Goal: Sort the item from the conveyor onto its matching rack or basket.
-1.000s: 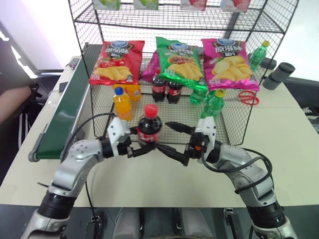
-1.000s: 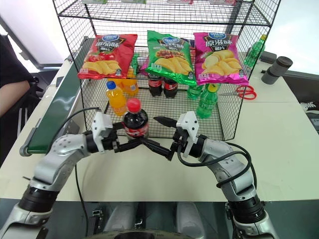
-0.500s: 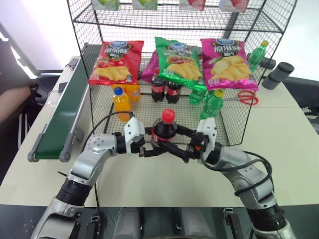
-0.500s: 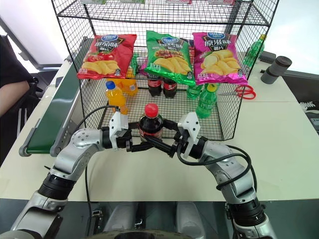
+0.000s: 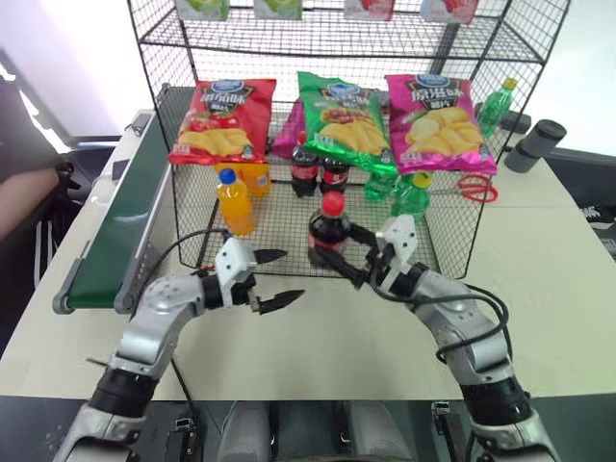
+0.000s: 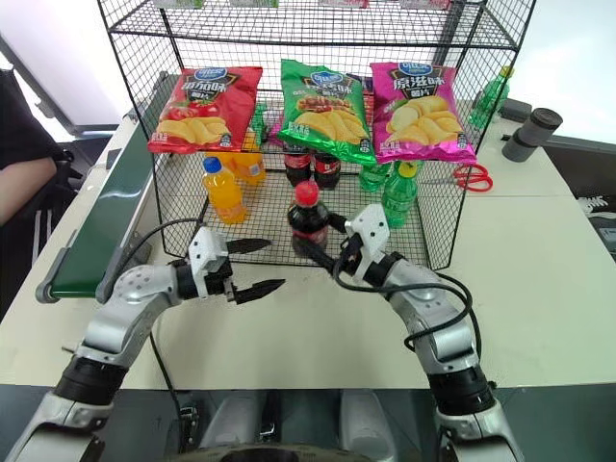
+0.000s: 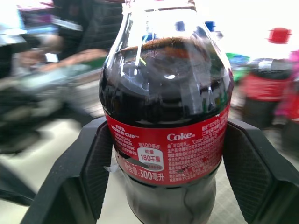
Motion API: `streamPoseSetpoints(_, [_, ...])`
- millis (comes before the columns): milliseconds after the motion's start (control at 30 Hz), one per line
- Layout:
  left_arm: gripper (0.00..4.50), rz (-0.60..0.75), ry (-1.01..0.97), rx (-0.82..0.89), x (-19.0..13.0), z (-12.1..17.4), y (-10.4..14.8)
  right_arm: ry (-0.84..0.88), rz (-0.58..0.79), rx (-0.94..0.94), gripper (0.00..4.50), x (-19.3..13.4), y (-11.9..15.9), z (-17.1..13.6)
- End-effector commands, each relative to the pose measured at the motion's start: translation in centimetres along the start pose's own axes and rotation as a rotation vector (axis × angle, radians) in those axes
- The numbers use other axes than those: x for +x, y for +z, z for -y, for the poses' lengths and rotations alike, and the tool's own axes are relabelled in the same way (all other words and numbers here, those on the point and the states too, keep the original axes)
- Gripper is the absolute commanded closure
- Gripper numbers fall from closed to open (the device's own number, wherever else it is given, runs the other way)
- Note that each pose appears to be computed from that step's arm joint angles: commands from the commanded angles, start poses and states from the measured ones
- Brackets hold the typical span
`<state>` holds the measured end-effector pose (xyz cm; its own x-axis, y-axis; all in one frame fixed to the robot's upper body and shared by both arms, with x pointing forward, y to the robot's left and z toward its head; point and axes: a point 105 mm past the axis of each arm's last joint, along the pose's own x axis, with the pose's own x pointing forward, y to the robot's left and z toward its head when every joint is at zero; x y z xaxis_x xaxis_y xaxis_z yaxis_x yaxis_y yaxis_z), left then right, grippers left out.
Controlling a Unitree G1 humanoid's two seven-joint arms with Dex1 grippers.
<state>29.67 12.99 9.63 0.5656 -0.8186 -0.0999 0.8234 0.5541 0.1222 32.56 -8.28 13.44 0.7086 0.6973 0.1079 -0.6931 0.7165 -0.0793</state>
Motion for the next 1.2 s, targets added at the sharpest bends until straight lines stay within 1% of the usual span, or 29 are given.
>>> streamPoseSetpoints(33, [0.06, 0.124, 0.236, -0.012, -2.1, -2.7, 1.6, -0.142, 0.086, -0.048, 1.62, 1.7, 0.2, 2.0])
streamPoseSetpoints(267, [0.06, 0.166, 0.358, -0.019, -2.9, -3.1, 2.0, -0.248, 0.09, -0.024, 1.62, 4.6, -1.8, 3.4])
streamPoseSetpoints(367, [0.06, 0.169, 0.369, -0.015, -3.2, -2.7, 2.1, -0.292, 0.074, -0.007, 1.62, 5.8, -2.8, 4.0])
streamPoseSetpoints(500, [0.06, 0.169, 0.371, -0.022, -3.3, -2.3, 2.2, -0.304, 0.077, 0.022, 1.62, 6.4, -3.2, 4.4])
streamPoseSetpoints(700, [0.06, 0.164, 0.352, -0.024, -2.9, -1.9, 2.1, -0.272, 0.072, 0.031, 1.62, 6.9, -3.6, 4.1])
streamPoseSetpoints(767, [0.0, 0.166, 0.341, -0.023, -2.6, -1.9, 2.2, -0.258, 0.086, 0.05, 0.59, 7.0, -3.5, 4.0])
streamPoseSetpoints(800, [0.0, 0.168, 0.335, -0.024, -2.5, -1.9, 2.2, -0.253, 0.091, 0.051, 0.25, 7.0, -3.5, 3.9])
streamPoseSetpoints(833, [0.0, 0.17, 0.33, -0.025, -2.4, -1.9, 2.3, -0.25, 0.095, 0.05, 0.01, 6.9, -3.4, 3.9])
streamPoseSetpoints(1000, [0.0, 0.15, 0.329, -0.038, -1.9, -2.2, 2.2, -0.235, 0.129, -0.014, 0.01, 5.7, -2.8, 3.8])
streamPoseSetpoints(1100, [0.0, 0.132, 0.333, -0.042, -1.9, -2.3, 2.1, -0.219, 0.134, -0.054, 0.01, 4.3, -2.5, 3.9])
streamPoseSetpoints(1200, [0.0, 0.135, 0.333, -0.035, -2.2, -2.6, 2.4, -0.201, 0.107, -0.1, 0.01, 1.8, -2.4, 4.4])
